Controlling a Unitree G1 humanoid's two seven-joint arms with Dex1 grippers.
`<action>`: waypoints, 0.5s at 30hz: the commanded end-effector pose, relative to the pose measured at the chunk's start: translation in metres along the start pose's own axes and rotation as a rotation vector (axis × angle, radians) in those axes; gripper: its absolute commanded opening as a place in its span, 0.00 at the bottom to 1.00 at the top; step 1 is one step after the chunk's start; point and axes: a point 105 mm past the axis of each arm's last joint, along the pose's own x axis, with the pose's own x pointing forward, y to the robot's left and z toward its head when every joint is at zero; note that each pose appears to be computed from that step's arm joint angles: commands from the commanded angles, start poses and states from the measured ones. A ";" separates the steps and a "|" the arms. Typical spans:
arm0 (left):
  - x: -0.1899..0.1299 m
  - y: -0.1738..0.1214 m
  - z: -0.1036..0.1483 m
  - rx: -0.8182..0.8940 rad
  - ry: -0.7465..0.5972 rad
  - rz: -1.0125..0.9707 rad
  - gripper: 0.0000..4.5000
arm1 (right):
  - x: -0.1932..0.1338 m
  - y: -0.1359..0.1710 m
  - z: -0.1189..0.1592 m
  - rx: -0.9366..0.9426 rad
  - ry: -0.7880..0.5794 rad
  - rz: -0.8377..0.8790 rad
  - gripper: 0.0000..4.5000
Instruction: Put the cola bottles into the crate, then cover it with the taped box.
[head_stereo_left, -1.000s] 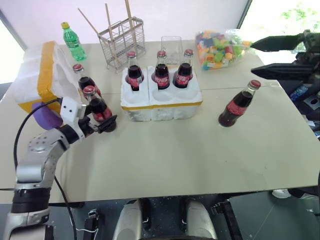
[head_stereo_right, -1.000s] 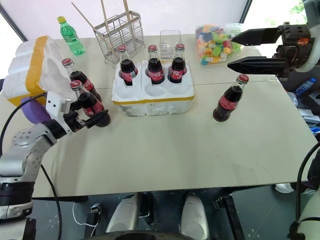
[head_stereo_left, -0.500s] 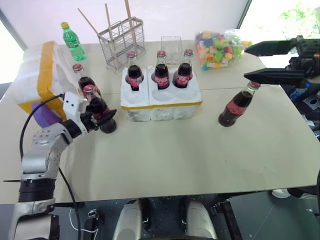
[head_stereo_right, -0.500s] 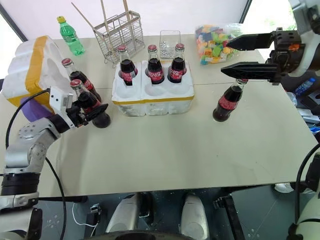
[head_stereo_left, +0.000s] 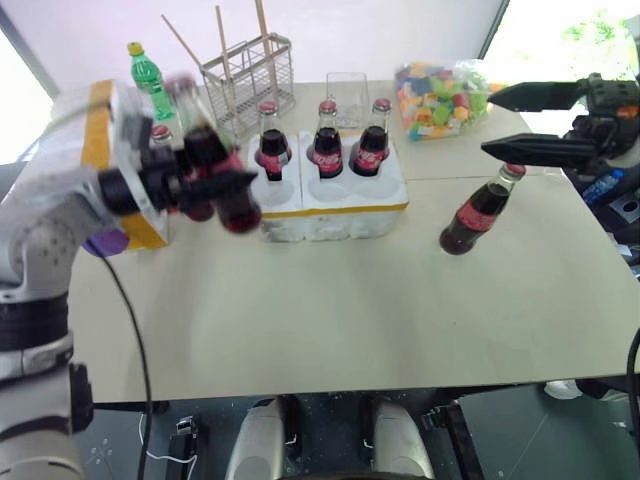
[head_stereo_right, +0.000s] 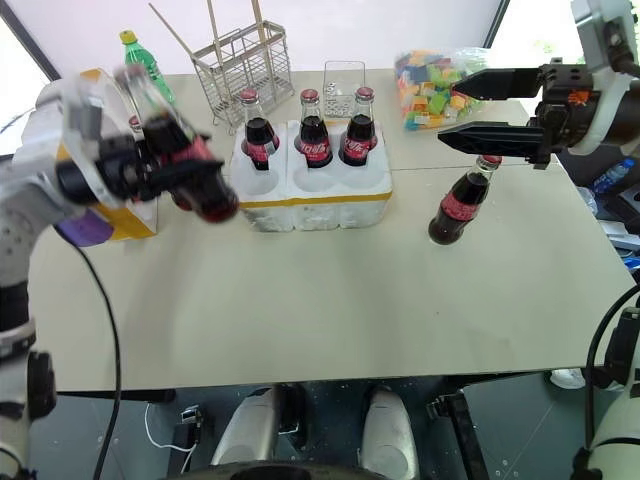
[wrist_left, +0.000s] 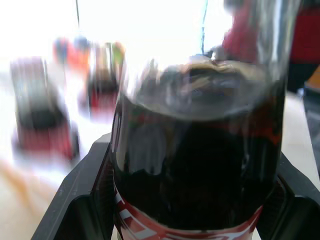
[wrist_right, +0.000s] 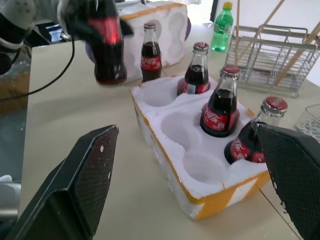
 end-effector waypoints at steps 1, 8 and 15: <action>0.023 0.002 0.021 0.020 -0.086 -0.025 0.61 | -0.006 0.001 0.014 -0.052 -0.041 -0.022 1.00; 0.093 -0.003 0.004 0.049 -0.089 -0.124 0.61 | -0.006 -0.003 0.015 -0.055 -0.058 -0.059 1.00; 0.133 0.015 -0.040 0.122 0.027 -0.034 0.61 | -0.010 0.001 0.011 -0.047 -0.053 -0.082 1.00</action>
